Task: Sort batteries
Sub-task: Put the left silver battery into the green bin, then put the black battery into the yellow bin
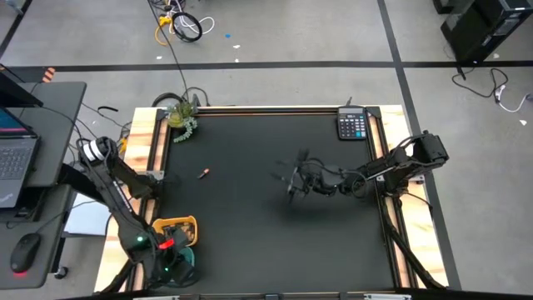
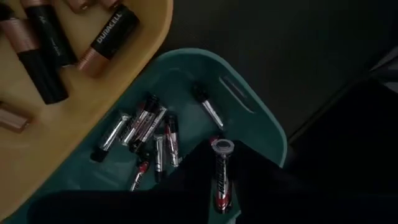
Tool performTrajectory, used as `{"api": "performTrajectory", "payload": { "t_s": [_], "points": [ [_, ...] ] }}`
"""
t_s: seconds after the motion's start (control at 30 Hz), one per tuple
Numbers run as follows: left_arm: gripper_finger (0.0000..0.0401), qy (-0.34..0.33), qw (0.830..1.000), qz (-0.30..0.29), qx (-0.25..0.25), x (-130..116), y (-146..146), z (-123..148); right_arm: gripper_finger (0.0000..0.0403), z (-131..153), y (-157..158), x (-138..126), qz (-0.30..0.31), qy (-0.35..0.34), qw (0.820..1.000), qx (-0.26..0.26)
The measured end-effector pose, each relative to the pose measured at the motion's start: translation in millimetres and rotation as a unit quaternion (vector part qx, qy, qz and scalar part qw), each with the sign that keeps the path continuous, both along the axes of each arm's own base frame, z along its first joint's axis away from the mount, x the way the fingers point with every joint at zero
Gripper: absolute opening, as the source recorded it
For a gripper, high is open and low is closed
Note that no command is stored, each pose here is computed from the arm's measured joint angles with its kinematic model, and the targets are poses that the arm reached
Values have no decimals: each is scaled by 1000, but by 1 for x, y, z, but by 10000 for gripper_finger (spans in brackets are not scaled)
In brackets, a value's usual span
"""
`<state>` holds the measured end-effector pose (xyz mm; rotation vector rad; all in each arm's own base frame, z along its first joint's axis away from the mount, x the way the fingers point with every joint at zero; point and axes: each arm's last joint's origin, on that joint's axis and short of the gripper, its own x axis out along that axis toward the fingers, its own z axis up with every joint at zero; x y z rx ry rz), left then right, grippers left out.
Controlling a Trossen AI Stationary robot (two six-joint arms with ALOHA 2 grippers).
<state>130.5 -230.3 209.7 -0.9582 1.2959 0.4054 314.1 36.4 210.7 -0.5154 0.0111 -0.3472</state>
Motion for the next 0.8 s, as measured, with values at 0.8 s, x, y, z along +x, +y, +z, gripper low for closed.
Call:
{"api": "performTrajectory", "payload": {
  "t_s": [0.8],
  "points": [
    [152, -68, 997, -24, 35, 31, 29, 14, 199, -1, 25, -7, 87, 13, 986, 144]
  ]
}}
